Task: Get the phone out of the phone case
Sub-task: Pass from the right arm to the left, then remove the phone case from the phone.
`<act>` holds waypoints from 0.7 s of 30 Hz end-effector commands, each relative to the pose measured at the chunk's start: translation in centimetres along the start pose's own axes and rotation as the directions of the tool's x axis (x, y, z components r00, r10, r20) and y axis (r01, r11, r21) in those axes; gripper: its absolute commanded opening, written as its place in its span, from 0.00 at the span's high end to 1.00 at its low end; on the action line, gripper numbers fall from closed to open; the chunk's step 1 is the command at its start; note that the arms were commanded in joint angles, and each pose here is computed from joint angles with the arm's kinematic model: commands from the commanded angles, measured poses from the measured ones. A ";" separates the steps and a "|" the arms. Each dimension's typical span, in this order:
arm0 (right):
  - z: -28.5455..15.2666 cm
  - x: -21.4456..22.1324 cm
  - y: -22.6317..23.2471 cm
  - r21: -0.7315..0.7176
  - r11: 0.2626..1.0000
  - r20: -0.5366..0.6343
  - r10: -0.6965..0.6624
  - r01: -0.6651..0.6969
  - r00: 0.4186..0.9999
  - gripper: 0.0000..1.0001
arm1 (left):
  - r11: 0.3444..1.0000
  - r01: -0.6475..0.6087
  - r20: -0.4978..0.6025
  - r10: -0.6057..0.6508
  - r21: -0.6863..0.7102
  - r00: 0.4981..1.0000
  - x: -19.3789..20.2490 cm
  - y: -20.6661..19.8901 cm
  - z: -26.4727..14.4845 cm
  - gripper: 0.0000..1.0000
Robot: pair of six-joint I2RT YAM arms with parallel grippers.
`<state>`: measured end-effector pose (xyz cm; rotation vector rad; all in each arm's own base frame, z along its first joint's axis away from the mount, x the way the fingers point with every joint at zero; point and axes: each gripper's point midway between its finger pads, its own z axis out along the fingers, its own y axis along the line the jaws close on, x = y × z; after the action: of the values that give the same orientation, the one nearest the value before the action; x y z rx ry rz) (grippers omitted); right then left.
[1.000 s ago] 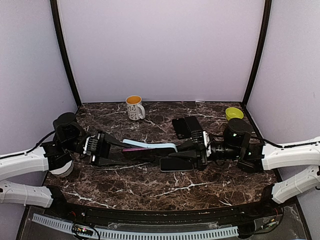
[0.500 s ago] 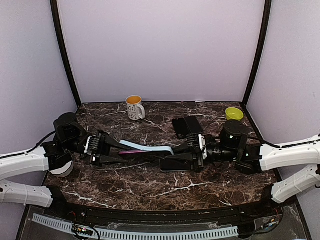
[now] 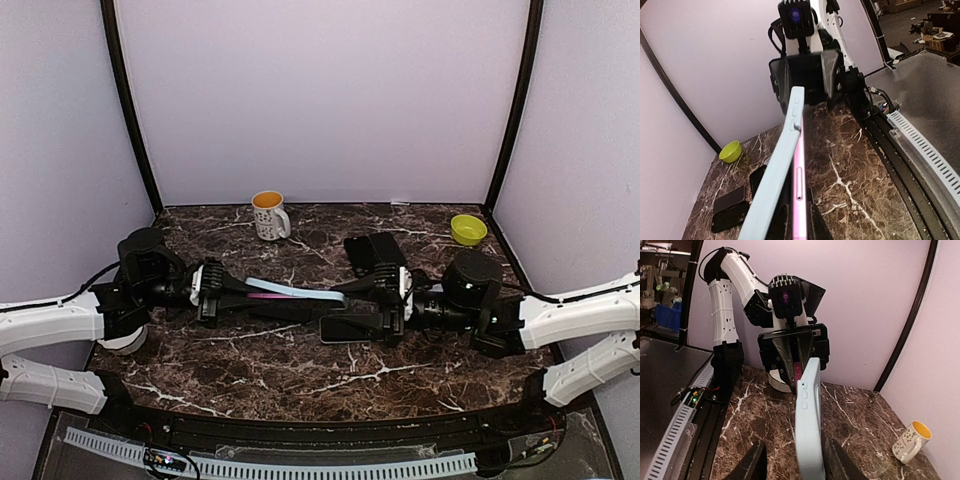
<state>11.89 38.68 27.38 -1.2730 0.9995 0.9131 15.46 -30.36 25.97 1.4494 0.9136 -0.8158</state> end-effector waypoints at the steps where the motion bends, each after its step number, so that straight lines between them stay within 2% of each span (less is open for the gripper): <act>1: -1.6 -1.9 -1.5 0.111 0.989 0.026 0.098 -0.100 0.995 0.52 | 0.992 -0.119 -0.045 0.118 -0.042 0.992 0.6 0.8 -0.1 1.00; 6: -2.9 -1.5 -1.4 0.135 0.974 -0.044 0.189 -0.182 0.981 0.42 | 0.987 -0.158 -0.086 0.156 -0.023 0.984 1.6 0.3 -0.1 1.00; 12: -2.9 -2.2 -2.1 0.161 0.953 -0.103 0.275 -0.257 0.956 0.39 | 0.989 -0.148 -0.123 0.150 0.032 0.981 2.9 -0.9 0.7 1.00; 21: -1.1 -2.8 -2.9 0.166 0.944 -0.183 0.315 -0.286 0.931 0.31 | 0.991 -0.110 -0.132 0.119 0.073 0.984 3.9 -1.7 1.6 1.00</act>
<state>13.54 36.61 30.85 -1.1166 1.3729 0.9376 15.93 -31.00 19.71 1.6278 0.9961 -0.6885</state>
